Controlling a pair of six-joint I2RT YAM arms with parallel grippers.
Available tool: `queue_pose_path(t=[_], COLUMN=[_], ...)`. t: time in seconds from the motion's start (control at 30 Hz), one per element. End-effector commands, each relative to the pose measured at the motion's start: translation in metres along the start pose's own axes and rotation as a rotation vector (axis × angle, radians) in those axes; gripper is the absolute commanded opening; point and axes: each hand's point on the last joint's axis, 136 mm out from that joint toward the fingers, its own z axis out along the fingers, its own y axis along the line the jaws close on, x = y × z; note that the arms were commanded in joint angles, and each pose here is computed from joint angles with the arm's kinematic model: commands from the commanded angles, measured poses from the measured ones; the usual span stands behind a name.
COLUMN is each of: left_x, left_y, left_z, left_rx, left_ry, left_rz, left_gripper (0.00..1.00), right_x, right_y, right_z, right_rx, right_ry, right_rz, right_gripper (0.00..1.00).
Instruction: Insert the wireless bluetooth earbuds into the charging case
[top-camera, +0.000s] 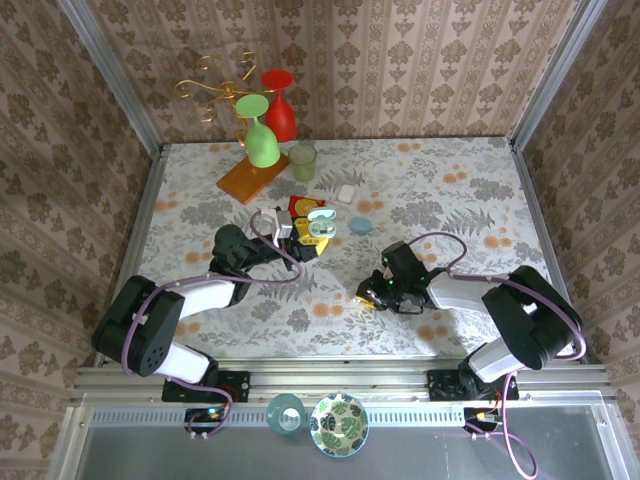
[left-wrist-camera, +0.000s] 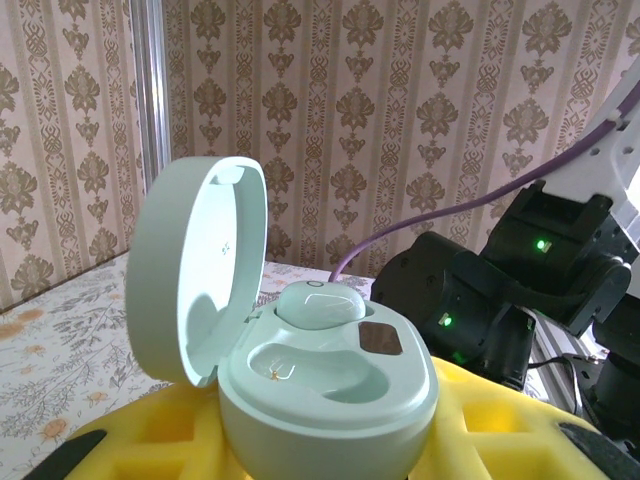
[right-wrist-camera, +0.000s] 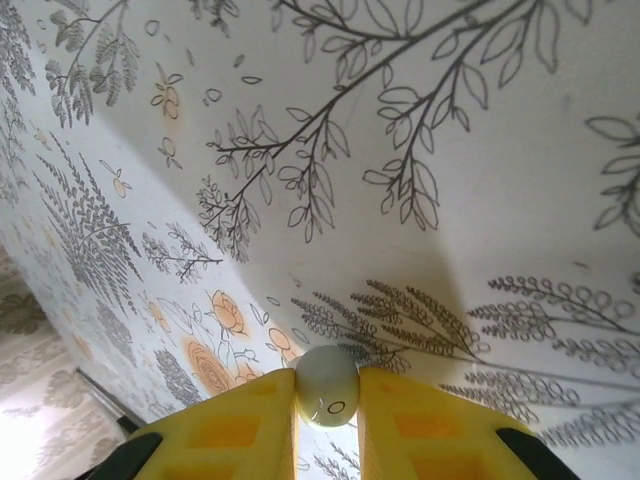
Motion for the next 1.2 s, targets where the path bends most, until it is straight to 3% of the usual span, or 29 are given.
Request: queue_pose_path(t=[0.0, 0.2, 0.7, 0.9, 1.17], left_x=[-0.004, 0.006, 0.041, 0.050, 0.056], left_y=[0.001, 0.008, 0.031, 0.034, 0.031], left_z=[-0.002, 0.000, 0.001, 0.002, 0.003], left_rx=[-0.005, -0.010, -0.057, -0.065, -0.069], left_ry=[-0.019, 0.001, 0.101, 0.138, 0.169], left_rz=[0.057, 0.068, 0.099, 0.105, 0.127], left_gripper=[0.26, 0.25, 0.25, 0.25, 0.25], right_x=[-0.011, -0.022, -0.033, -0.030, -0.027], right_y=[0.007, 0.035, 0.140, 0.179, 0.207], right_z=[-0.021, -0.056, -0.132, -0.141, -0.122], right_rx=[0.062, 0.068, -0.102, -0.149, -0.137], right_ry=[-0.078, -0.161, -0.318, -0.319, -0.272], right_rz=[-0.107, -0.240, -0.532, -0.616, -0.691], right_gripper=[0.20, 0.20, 0.21, 0.21, 0.21])
